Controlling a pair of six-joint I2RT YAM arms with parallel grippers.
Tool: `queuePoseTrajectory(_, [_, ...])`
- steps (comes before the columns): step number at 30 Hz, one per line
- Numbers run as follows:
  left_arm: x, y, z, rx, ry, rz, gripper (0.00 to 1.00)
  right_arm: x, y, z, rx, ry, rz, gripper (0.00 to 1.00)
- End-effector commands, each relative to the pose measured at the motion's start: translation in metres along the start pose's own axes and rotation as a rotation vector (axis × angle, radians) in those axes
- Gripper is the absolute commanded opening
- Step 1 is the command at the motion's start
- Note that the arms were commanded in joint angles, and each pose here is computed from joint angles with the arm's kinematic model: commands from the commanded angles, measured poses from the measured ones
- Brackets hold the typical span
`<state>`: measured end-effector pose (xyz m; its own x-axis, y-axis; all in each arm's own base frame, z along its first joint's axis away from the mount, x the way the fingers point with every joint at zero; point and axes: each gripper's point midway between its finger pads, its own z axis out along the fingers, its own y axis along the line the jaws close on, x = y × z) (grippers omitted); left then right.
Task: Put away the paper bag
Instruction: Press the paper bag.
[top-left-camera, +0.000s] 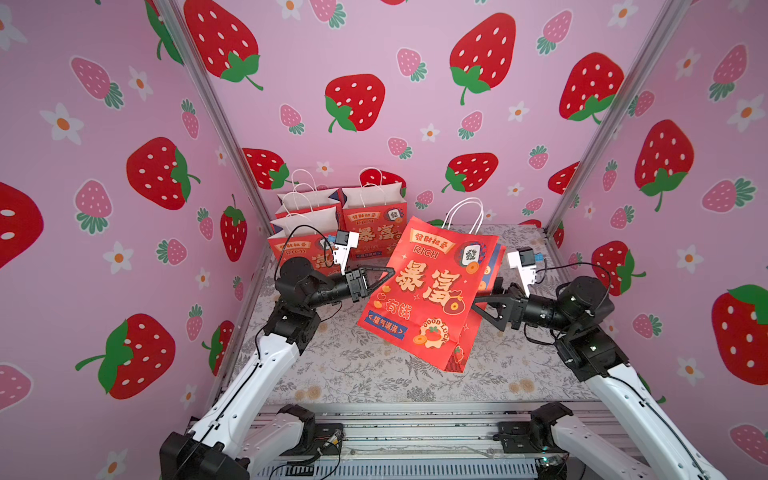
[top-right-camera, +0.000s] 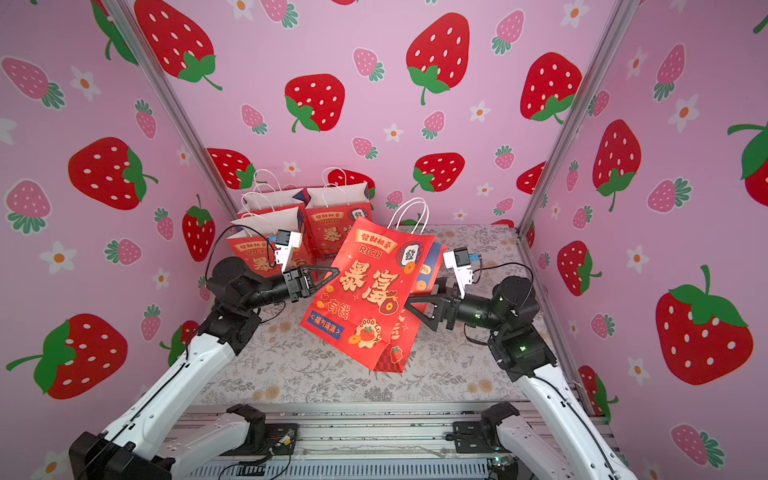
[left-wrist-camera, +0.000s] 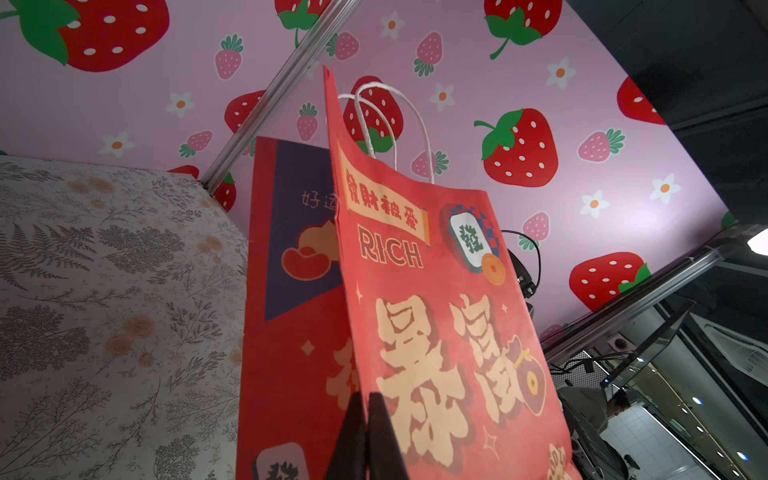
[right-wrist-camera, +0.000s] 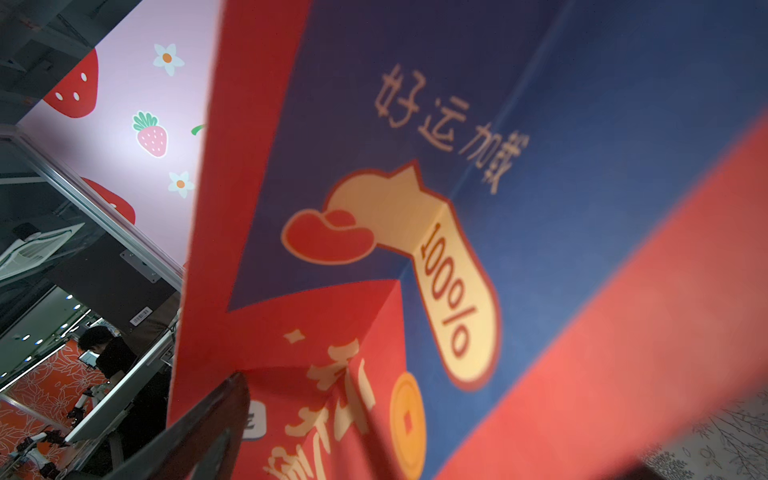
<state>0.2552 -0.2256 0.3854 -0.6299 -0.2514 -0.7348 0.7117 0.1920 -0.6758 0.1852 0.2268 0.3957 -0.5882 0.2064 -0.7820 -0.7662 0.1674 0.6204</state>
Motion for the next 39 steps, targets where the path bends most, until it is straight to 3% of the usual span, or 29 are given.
queuePoseTrajectory(1, [0.001, -0.002, -0.004, -0.014, -0.004, 0.062, 0.0, -0.017, 0.017, -0.001, -0.034, -0.045, -0.036, 0.99])
queuePoseTrajectory(13, [0.015, 0.013, -0.005, -0.134, 0.036, 0.132, 0.0, -0.026, 0.02, -0.002, -0.043, -0.092, -0.024, 0.99])
queuePoseTrajectory(25, [0.014, 0.011, -0.013, -0.178, -0.007, 0.193, 0.0, -0.031, 0.009, 0.0, 0.002, -0.113, 0.012, 1.0])
queuePoseTrajectory(35, [0.015, -0.003, -0.01, -0.157, -0.006, 0.231, 0.0, -0.036, -0.027, 0.019, 0.06, -0.113, 0.11, 0.83])
queuePoseTrajectory(39, [0.014, -0.006, -0.011, -0.155, -0.012, 0.241, 0.0, -0.039, -0.03, 0.021, 0.064, -0.125, 0.121, 0.68])
